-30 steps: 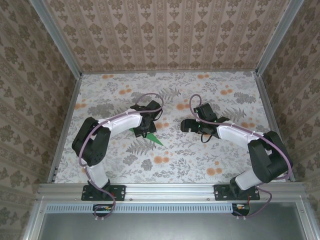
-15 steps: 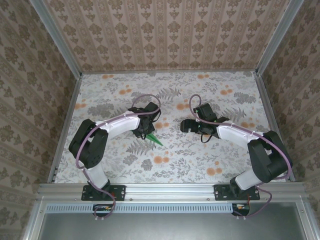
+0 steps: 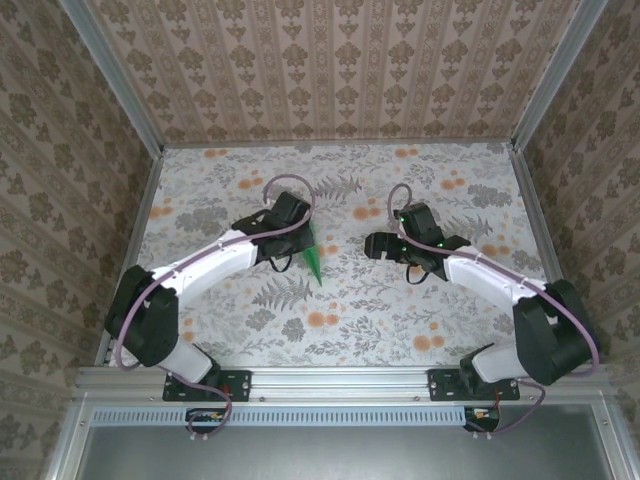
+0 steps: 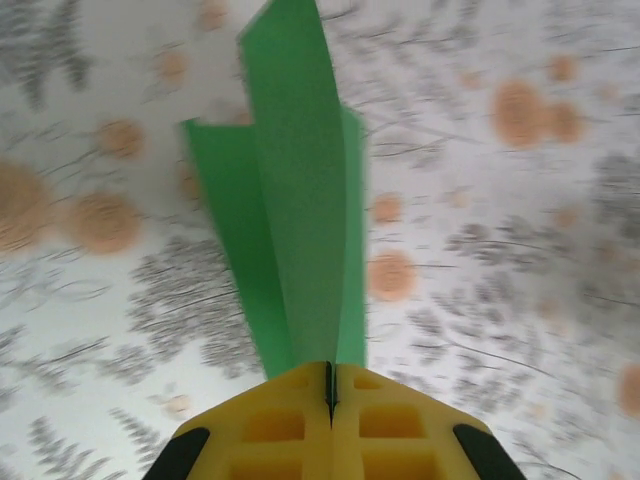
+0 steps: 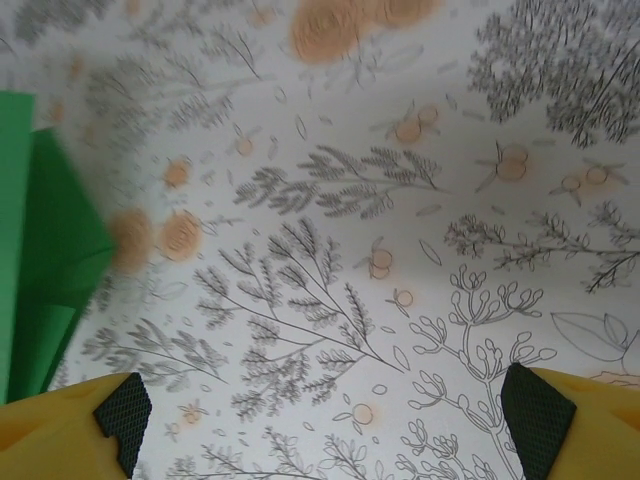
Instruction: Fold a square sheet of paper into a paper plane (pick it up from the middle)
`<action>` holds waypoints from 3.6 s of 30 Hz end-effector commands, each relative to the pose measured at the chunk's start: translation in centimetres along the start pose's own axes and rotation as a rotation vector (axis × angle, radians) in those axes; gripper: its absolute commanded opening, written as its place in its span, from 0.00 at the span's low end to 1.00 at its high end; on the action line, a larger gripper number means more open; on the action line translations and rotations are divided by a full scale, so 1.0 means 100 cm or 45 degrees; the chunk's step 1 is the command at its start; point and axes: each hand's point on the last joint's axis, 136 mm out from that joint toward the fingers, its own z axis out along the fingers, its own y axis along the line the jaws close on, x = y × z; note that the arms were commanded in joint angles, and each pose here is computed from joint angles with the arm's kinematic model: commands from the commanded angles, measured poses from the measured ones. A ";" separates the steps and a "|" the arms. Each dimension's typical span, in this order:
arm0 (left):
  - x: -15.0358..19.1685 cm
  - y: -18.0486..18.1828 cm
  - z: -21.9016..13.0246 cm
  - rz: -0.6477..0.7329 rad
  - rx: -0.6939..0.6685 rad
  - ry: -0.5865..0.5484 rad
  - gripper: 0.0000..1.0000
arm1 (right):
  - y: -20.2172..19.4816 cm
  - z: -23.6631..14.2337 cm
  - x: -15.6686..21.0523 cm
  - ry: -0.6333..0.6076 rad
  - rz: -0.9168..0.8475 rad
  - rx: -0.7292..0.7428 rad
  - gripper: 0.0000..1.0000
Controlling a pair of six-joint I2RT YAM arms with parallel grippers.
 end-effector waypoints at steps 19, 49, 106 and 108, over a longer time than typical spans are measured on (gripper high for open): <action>0.056 0.014 0.065 -0.158 0.325 0.154 0.00 | 0.086 0.030 0.046 0.216 -0.056 -0.294 0.57; 0.059 0.026 0.064 -0.200 0.334 0.158 0.00 | 0.125 0.078 0.097 0.481 -0.188 -0.287 0.52; 0.027 0.064 0.028 -0.222 0.229 0.048 0.54 | 0.080 0.082 0.038 0.306 -0.240 0.199 0.09; 0.023 0.078 0.019 -0.209 0.170 0.025 0.65 | 0.073 0.083 0.021 0.291 -0.251 0.233 0.10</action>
